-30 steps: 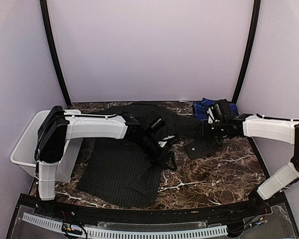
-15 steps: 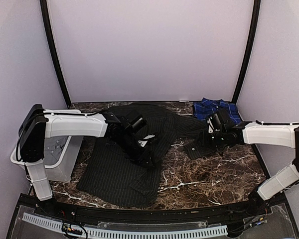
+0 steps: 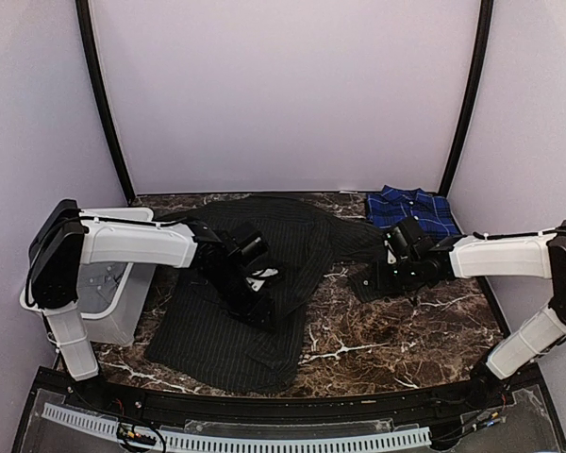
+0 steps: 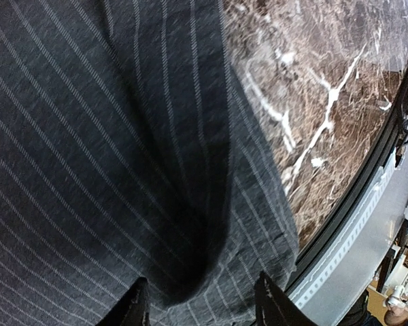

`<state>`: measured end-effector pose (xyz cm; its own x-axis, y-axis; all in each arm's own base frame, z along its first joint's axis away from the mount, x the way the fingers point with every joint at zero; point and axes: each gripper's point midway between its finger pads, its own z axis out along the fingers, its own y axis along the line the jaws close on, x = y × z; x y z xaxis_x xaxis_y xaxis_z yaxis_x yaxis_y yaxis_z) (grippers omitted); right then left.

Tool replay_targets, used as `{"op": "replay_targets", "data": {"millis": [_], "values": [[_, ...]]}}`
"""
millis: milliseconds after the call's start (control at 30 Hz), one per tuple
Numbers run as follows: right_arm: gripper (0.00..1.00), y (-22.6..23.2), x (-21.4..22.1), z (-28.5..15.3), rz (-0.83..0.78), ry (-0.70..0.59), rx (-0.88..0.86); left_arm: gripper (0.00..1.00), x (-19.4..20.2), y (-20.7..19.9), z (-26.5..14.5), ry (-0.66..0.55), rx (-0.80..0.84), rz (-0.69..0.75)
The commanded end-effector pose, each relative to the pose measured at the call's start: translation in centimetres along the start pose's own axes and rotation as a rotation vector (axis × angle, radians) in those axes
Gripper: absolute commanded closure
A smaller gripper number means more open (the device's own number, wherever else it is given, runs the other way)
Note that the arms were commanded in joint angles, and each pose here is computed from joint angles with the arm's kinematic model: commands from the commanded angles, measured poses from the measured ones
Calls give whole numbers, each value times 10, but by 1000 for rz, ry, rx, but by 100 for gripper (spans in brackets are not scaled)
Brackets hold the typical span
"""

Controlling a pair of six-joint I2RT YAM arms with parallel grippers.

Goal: Fold and stack the long sleeve shirts
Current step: Flatten out the crumpled shirt at the center of the board.

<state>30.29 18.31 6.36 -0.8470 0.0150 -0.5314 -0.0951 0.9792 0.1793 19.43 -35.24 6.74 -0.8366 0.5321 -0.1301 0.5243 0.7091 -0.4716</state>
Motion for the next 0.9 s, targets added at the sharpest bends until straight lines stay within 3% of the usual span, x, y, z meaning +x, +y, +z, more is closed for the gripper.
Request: {"op": "replay_targets", "data": {"millis": [0,267,567,700,867], "values": [[47,1,-9,-5,-19,-33,15,48,27,11,-14,14,-22,-23],[47,5,-15,-4,-27,-44,5,51,48,0,-5,59,91,-34],[48,6,-18,-8,-25,-66,-3,60,51,0,8,81,56,-32],[48,7,-21,-10,-23,-75,-8,71,51,-4,9,81,52,-21],[48,9,-24,-12,-23,-87,-16,97,40,-16,3,45,70,1]]}}
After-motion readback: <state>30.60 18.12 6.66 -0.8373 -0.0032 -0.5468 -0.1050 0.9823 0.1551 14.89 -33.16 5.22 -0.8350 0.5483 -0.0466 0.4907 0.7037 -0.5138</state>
